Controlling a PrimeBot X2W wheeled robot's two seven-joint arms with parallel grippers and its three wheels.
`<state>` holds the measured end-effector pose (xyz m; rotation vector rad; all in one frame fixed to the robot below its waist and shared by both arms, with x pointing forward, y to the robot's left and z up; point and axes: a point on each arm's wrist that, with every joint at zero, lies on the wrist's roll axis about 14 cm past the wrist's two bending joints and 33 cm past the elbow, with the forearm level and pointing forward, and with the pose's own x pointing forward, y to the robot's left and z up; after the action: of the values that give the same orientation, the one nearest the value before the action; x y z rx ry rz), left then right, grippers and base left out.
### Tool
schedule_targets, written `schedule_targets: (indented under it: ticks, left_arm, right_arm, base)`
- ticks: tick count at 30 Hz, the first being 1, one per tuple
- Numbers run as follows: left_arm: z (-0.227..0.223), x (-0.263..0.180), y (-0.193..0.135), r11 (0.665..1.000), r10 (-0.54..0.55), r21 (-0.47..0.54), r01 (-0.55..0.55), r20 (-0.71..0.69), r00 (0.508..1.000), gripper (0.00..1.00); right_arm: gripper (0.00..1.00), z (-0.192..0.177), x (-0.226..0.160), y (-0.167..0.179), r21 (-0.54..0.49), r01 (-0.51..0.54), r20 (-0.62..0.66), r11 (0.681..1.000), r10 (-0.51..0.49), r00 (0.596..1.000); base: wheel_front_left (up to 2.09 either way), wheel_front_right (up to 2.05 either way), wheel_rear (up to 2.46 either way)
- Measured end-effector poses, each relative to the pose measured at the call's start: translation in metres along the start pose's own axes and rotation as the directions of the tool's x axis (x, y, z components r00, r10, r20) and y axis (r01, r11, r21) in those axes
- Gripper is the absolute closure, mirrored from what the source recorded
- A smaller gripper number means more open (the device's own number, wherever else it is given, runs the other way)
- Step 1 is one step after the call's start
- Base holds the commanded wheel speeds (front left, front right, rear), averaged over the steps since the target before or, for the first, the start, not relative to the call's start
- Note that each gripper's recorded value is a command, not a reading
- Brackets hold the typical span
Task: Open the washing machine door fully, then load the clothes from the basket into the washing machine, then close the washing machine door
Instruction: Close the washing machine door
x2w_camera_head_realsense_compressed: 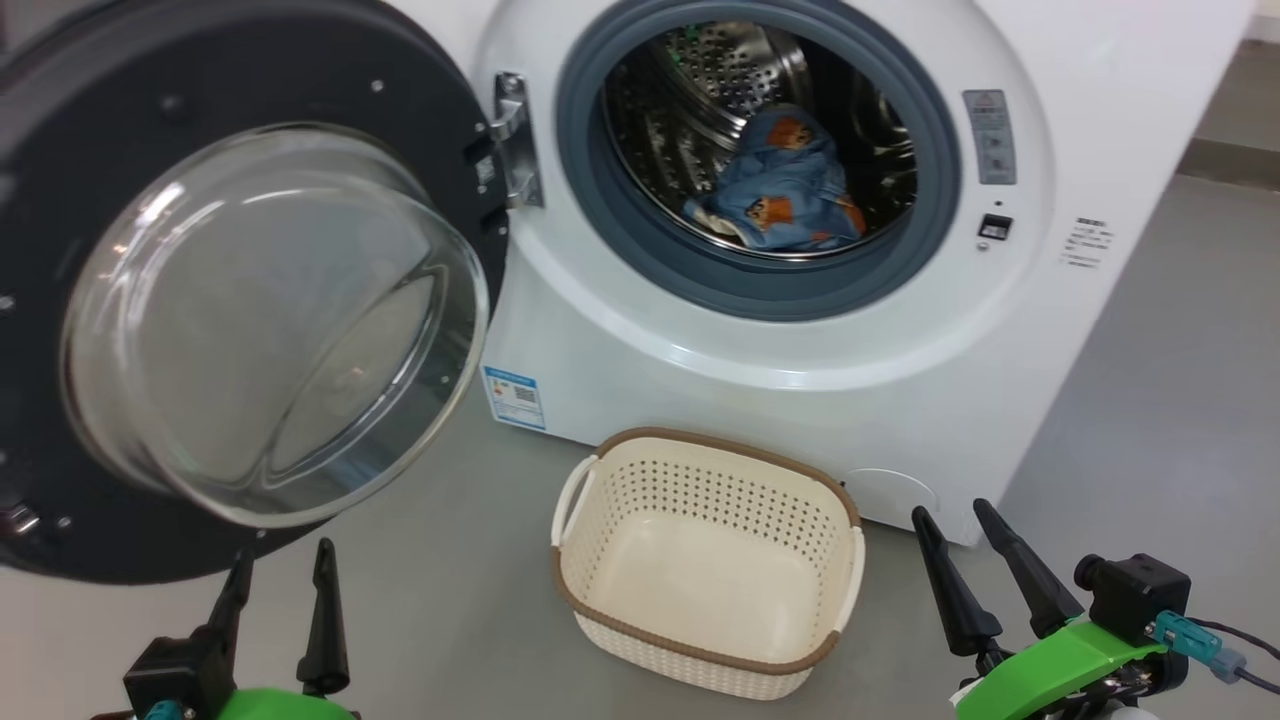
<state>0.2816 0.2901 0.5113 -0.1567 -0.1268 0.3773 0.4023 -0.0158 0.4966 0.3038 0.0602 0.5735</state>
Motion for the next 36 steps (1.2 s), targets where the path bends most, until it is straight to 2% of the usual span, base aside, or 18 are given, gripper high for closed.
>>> schedule_targets:
  ticks: [14, 22, 36]
  left_arm:
    - [0.007, -0.028, 0.042, 0.992, 0.129, 0.014, -0.129, 0.016, 0.992, 0.0]
    - [0.006, -0.032, 0.05, 0.987, 0.161, 0.02, -0.161, 0.012, 0.987, 0.0]
    - [0.01, -0.032, 0.05, 0.986, 0.168, 0.006, -0.168, 0.028, 0.985, 0.0]
  right_arm:
    - [0.0, -0.024, 0.02, 0.046, 0.013, -0.141, -0.072, 0.99, 0.141, 0.987]
    - [0.0, -0.03, 0.027, 0.054, 0.018, -0.173, -0.089, 0.985, 0.174, 0.981]
    - [0.0, -0.025, 0.026, 0.051, 0.022, -0.162, -0.079, 0.987, 0.163, 0.983]
  base:
    - [0.0, 0.0, 0.0]
    - [0.0, 0.0, 0.0]
    - [0.0, 0.0, 0.0]
